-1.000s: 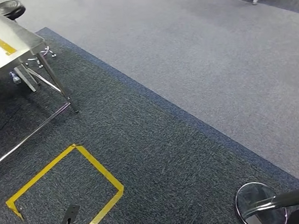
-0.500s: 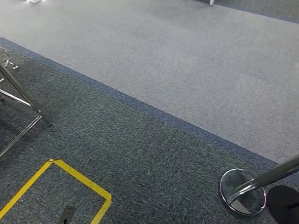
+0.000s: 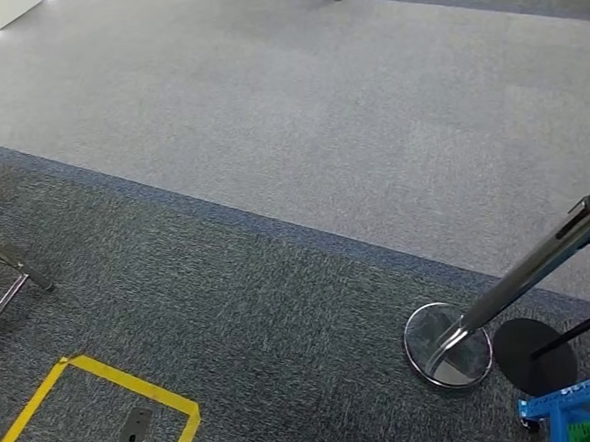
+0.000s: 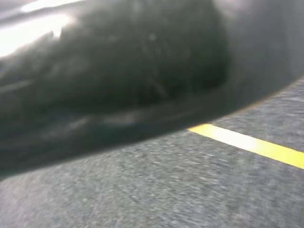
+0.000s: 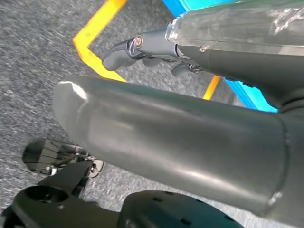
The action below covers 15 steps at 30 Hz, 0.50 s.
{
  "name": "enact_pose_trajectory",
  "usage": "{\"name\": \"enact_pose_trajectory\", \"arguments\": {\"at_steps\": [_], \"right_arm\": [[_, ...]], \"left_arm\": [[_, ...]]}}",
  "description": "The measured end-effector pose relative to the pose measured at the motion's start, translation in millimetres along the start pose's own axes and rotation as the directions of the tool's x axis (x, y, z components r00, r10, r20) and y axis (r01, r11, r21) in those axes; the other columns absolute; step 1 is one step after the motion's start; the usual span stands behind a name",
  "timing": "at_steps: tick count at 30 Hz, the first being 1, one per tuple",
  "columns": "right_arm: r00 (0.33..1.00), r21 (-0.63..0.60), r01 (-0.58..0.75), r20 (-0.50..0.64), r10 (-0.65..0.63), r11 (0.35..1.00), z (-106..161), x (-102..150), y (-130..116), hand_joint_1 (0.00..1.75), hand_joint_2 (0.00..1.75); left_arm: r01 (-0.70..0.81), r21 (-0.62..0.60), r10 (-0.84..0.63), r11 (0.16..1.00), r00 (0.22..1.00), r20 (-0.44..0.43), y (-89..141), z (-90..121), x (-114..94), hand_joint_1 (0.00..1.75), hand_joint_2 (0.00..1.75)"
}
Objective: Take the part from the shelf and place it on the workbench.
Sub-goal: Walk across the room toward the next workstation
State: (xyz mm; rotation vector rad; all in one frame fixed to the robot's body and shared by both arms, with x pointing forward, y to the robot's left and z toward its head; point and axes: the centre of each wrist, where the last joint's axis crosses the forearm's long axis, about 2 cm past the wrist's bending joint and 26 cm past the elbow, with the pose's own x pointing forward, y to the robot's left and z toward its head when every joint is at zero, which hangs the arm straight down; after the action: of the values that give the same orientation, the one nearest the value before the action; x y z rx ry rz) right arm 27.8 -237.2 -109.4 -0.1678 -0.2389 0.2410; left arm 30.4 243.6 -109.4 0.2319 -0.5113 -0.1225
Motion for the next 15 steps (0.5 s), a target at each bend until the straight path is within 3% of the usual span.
{"name": "enact_pose_trajectory", "arguments": {"at_steps": [15], "right_arm": [[1.0, 0.004, -0.002, -0.004, 0.002, 1.0, 0.6, -3.9, 0.6, 0.0, 0.0]], "left_arm": [[-0.004, -0.004, 0.004, 1.0, 1.0, 0.0, -2.0, 0.4, 0.9, 0.0, 0.0]]}}
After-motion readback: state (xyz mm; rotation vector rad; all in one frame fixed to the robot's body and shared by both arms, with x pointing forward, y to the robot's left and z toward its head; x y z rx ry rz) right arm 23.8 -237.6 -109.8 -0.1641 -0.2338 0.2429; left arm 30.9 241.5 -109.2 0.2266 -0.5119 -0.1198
